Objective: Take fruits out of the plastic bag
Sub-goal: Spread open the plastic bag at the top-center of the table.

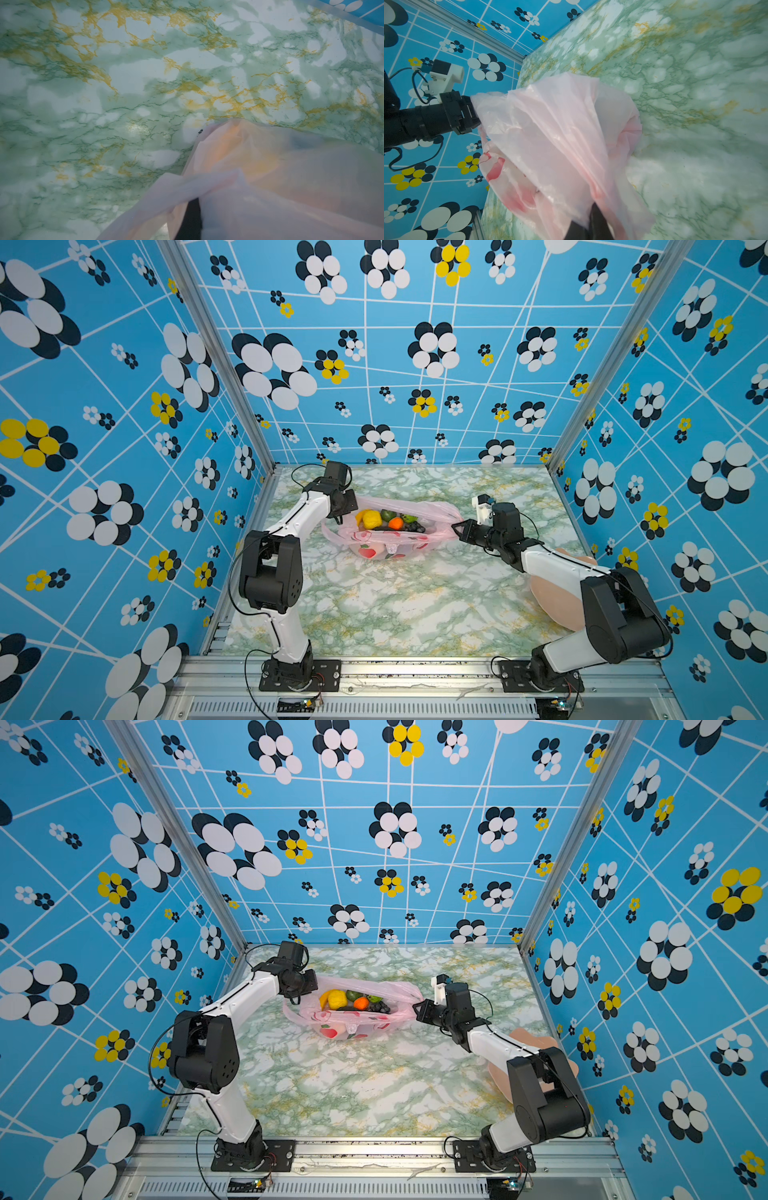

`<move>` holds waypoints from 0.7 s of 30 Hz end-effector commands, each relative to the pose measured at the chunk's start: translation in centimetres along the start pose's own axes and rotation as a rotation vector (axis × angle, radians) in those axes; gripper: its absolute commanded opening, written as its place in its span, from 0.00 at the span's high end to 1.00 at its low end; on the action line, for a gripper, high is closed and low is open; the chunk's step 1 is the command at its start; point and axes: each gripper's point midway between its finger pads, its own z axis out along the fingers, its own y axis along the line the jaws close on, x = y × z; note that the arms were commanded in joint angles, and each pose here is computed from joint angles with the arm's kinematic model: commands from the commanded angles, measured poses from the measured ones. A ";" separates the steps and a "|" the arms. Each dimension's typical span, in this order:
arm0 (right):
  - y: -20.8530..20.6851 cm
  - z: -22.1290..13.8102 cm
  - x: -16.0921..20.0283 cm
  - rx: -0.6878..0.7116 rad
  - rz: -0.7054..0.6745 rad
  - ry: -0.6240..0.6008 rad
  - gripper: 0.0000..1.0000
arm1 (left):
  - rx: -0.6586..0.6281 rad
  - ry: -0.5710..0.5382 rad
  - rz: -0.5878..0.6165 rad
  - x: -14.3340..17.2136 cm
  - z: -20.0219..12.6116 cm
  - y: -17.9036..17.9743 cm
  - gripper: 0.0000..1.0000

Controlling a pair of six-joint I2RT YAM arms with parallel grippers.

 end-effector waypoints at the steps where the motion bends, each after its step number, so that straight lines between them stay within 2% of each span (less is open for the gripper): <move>1: 0.3 0.7 -2.1 0.015 -0.007 -0.023 1.00 | 0.017 0.070 0.006 0.5 1.0 -0.5 1.00; 5: 0.8 2.4 -3.3 0.048 -0.052 0.000 1.00 | -0.001 0.125 0.057 0.7 1.5 -1.5 0.98; 7: 0.4 2.6 -3.9 0.090 -0.052 -0.003 1.00 | -0.010 0.102 0.066 0.5 0.6 -1.7 0.86; 9: 0.0 2.2 -4.2 0.137 -0.063 0.003 1.00 | -0.016 0.079 0.055 0.5 -0.7 -1.6 0.64; 10: -0.1 1.8 -4.2 0.158 -0.074 0.003 0.92 | -0.027 0.064 0.053 0.5 -1.6 -1.4 0.50; 11: 0.0 1.4 -4.2 0.174 -0.089 -0.002 0.81 | -0.053 0.045 0.055 0.7 -2.4 -1.0 0.41; 14: 0.4 0.3 -3.9 0.215 -0.150 -0.001 0.68 | -0.110 -0.078 0.015 0.8 -6.7 -0.4 0.19; 15: 0.9 0.0 -3.7 0.220 -0.182 0.012 0.61 | -0.094 -0.136 -0.001 1.2 -8.0 -0.9 0.02; 18: 2.2 -0.9 -2.7 0.260 -0.300 0.056 0.35 | -0.072 -0.201 -0.022 3.2 -10.0 -1.8 0.01; 21: 2.7 -2.3 -2.5 0.358 -0.389 0.063 0.22 | -0.087 -0.180 -0.008 4.8 -9.9 -2.1 0.01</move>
